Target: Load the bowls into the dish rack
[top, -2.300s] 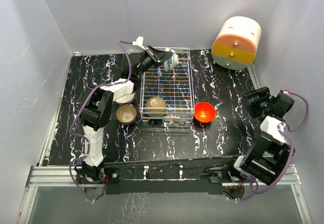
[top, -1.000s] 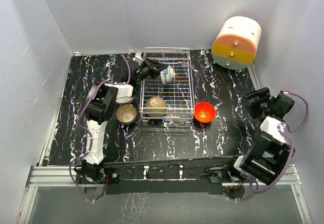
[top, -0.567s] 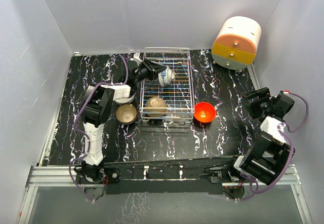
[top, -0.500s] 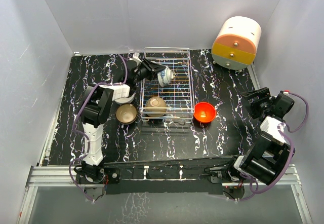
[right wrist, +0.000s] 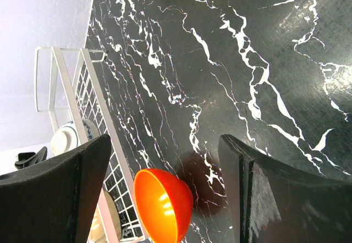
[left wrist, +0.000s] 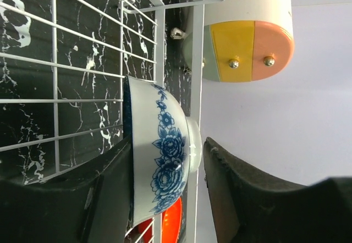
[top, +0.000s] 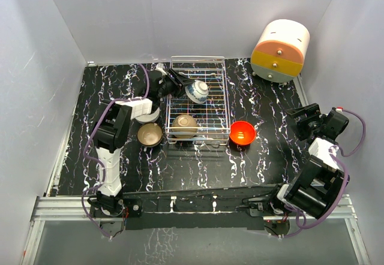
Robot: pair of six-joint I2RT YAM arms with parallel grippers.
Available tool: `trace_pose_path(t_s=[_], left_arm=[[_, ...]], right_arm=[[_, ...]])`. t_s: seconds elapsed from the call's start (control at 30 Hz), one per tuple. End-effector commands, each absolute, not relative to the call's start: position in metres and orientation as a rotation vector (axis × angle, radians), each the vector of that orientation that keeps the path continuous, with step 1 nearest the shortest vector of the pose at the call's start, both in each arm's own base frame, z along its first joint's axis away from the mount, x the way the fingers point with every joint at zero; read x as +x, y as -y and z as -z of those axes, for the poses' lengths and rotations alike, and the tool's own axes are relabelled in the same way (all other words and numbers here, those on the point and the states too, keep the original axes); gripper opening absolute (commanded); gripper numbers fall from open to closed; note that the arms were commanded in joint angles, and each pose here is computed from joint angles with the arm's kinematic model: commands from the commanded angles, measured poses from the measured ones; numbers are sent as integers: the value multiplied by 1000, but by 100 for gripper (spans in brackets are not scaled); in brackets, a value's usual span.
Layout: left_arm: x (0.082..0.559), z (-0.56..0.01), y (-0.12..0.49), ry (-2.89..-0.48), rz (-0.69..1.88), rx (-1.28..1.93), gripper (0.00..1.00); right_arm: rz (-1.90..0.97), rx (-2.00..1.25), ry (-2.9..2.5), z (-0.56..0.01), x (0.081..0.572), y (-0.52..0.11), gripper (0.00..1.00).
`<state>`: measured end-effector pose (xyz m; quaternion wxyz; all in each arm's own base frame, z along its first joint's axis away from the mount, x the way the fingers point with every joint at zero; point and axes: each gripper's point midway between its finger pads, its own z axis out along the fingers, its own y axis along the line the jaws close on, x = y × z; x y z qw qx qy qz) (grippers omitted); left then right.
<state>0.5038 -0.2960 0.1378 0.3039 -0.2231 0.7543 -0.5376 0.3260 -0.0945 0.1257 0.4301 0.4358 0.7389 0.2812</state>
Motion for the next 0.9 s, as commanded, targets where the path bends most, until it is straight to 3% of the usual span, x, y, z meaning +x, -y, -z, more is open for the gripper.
trace_pose_path(t_s=[0.0, 0.47, 0.87], left_arm=[[502, -132, 279, -2089, 1278, -642, 52], [508, -123, 263, -2219, 1022, -572, 57], [517, -116, 262, -2260, 934, -515, 69]], right_arm=[[-678, 1024, -1799, -139, 330, 101, 81], [-685, 1027, -1794, -140, 329, 99, 81], [-690, 1025, -1796, -139, 328, 98, 81]])
